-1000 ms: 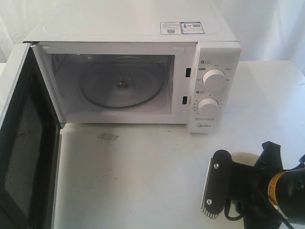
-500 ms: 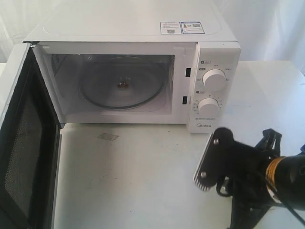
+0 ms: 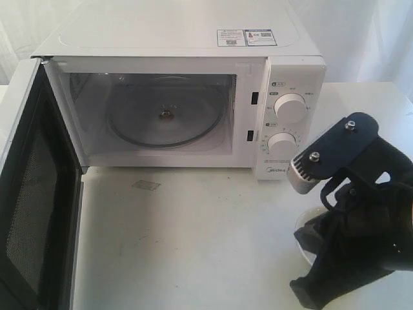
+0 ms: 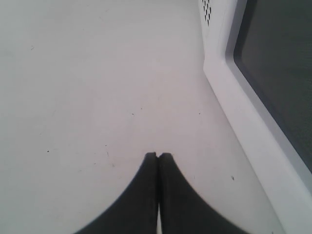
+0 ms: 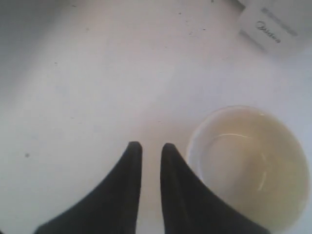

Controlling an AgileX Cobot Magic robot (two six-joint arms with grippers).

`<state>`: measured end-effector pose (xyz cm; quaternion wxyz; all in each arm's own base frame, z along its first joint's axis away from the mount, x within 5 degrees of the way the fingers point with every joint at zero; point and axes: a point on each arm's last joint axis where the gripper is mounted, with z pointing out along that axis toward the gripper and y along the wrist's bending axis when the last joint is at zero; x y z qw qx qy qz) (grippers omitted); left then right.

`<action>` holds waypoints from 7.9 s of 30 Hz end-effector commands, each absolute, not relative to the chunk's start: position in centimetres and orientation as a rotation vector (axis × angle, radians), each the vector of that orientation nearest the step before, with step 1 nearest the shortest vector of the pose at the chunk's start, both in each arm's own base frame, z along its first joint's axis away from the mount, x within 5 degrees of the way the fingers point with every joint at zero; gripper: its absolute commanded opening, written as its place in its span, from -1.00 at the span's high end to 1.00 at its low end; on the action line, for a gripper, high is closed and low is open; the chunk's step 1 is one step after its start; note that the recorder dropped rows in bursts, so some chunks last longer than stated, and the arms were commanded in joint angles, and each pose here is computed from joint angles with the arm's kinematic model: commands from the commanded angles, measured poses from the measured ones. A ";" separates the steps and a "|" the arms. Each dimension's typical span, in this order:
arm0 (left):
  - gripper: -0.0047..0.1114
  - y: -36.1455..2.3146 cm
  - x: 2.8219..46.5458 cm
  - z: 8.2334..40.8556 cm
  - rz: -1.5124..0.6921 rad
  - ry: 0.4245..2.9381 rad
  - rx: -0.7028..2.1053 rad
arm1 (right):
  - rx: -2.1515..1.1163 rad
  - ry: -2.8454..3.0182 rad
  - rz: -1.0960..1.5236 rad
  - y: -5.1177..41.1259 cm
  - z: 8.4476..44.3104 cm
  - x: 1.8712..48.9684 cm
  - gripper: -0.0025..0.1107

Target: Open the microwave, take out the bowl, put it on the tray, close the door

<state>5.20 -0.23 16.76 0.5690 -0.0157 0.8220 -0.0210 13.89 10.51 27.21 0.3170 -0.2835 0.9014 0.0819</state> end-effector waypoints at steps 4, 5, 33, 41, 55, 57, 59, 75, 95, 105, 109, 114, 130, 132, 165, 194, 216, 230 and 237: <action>0.92 -0.2 5.2 16.6 -0.045 1.931 -0.041 | -0.705 2.364 0.385 11.3 27.5 13.4 0.96; 0.92 -0.2 5.2 16.6 -0.045 1.931 -0.041 | -0.684 2.342 0.414 11.5 27.5 13.5 0.96; 0.92 -0.2 5.2 16.6 -0.045 1.931 -0.041 | -0.528 2.289 0.549 11.0 21.8 12.5 0.96; 0.92 -0.2 5.2 16.6 -0.045 1.931 -0.041 | -0.494 2.177 0.560 10.7 21.9 12.6 0.96; 0.92 -0.2 5.2 16.6 -0.045 1.931 -0.041 | -0.466 2.108 0.589 8.9 21.3 10.5 0.96; 0.92 -0.2 5.2 16.6 -0.045 1.931 -0.041 | -0.467 2.117 0.585 8.8 20.9 10.4 0.96; 0.92 -0.2 5.2 16.6 -0.045 1.931 -0.041 | -0.468 2.142 0.584 8.8 20.7 10.2 0.96; 0.92 -0.2 5.2 16.6 0.016 1.930 0.047 | -0.470 2.142 0.583 8.8 20.6 10.2 0.96; 0.92 -0.1 5.5 17.6 0.063 1.823 0.087 | -0.470 2.142 0.583 8.8 20.6 10.2 0.96; 0.92 0.2 5.7 20.4 -0.216 1.492 -0.244 | -0.458 2.109 0.588 8.8 20.9 10.4 0.96; 0.92 0.2 5.6 21.8 -0.307 1.397 -0.312 | -0.453 2.095 0.591 8.8 21.0 10.5 0.96; 0.92 0.0 4.5 25.2 -0.310 1.493 -0.307 | -0.453 2.095 0.591 8.8 21.0 10.5 0.96; 0.92 -1.9 4.9 30.3 -0.343 2.143 -0.114 | -0.456 2.103 0.589 8.8 21.0 10.4 0.96; 0.92 -1.9 4.9 30.5 -0.354 2.123 -0.121 | -0.461 2.118 0.587 8.8 20.8 10.4 0.96; 0.92 -4.9 12.0 29.7 -0.517 2.100 0.573 | -0.446 2.068 0.592 8.9 21.2 10.6 0.96; 0.92 -7.6 17.3 29.4 -0.680 1.979 0.717 | -0.451 2.082 0.590 8.8 21.1 10.6 0.96; 0.92 -12.7 22.7 29.9 -0.560 1.874 0.797 | -0.483 2.096 0.572 8.8 20.9 10.5 0.96; 0.92 -13.2 25.2 28.6 -0.529 1.938 0.742 | -0.479 2.019 0.569 8.9 21.5 10.8 0.96; 0.92 -14.2 26.4 29.5 -0.565 1.899 0.802 | -0.468 1.997 0.574 8.9 21.7 10.9 0.96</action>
